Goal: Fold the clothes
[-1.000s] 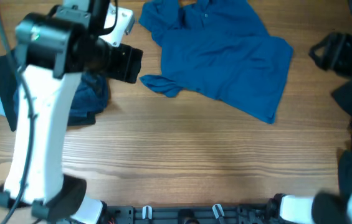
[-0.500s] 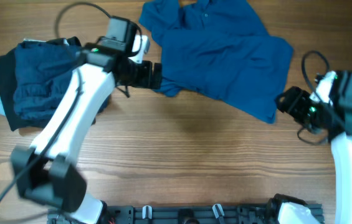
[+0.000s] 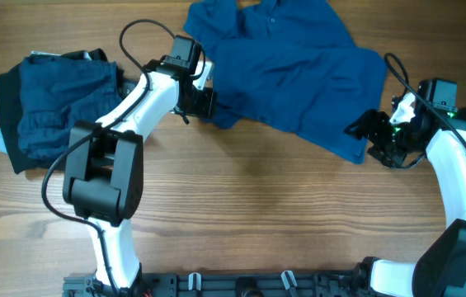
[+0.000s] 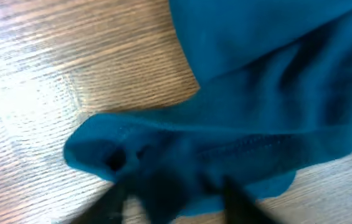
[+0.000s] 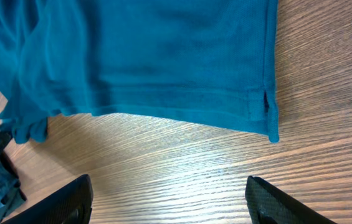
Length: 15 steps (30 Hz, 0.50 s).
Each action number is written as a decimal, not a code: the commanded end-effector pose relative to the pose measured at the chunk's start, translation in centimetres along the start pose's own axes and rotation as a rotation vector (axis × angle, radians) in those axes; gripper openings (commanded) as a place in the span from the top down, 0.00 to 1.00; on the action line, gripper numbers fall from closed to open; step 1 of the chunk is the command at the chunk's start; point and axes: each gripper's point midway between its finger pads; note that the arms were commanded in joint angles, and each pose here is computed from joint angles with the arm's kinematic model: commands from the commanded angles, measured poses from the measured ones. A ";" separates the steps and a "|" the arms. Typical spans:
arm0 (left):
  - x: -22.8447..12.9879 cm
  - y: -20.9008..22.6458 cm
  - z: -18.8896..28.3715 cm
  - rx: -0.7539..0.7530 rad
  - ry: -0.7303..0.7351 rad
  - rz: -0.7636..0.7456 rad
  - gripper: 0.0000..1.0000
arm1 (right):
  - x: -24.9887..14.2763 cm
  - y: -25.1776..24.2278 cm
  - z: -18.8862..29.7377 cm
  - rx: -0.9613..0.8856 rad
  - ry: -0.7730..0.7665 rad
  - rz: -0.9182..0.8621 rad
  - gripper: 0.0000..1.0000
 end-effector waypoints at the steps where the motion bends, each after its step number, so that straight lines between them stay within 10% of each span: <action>1: -0.4 0.5 0.1 0.008 0.019 -0.013 0.93 | 0.4 0.4 0.2 0.019 -0.008 0.018 0.21; 15: -10.9 0.7 9.9 0.081 0.375 0.242 0.96 | 1.3 -3.0 -0.8 -0.150 -0.024 -0.012 0.21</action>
Point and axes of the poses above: each gripper's point midway between its finger pads, its own z axis back along the fingers, its own y axis along the line the jaws close on, x = y × z, and after that the axes turned 11 degrees about z, right-handed
